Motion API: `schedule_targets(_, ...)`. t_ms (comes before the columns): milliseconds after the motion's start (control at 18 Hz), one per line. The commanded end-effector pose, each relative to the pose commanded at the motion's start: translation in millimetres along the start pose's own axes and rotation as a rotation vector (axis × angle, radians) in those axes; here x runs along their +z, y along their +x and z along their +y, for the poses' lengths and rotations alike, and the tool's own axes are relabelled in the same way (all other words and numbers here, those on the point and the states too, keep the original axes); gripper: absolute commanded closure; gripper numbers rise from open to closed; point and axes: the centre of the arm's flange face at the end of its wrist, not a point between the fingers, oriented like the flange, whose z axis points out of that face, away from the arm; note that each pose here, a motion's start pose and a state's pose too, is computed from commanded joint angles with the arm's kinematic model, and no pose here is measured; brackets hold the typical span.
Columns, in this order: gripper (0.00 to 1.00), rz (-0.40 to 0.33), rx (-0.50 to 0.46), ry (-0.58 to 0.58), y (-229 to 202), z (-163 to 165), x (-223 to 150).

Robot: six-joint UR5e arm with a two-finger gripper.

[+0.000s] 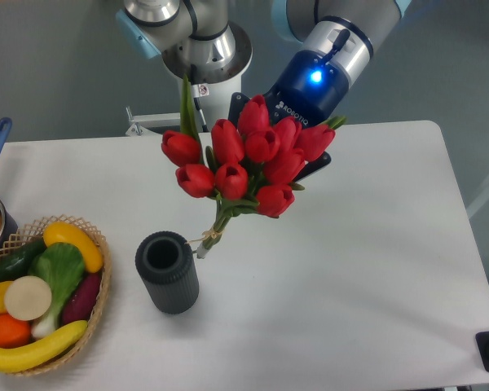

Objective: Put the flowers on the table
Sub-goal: 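Carry the red tulip bouquet with the gripper away from the black vase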

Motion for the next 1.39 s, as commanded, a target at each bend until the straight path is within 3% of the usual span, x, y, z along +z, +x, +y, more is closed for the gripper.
schedule_targets(667, 0.62, -0.094, 0.018, 0.002, -21, 15, -43)
schedule_targets(1389, 0.63, -0.303, 0.079, -0.162, -27, 12, -55)
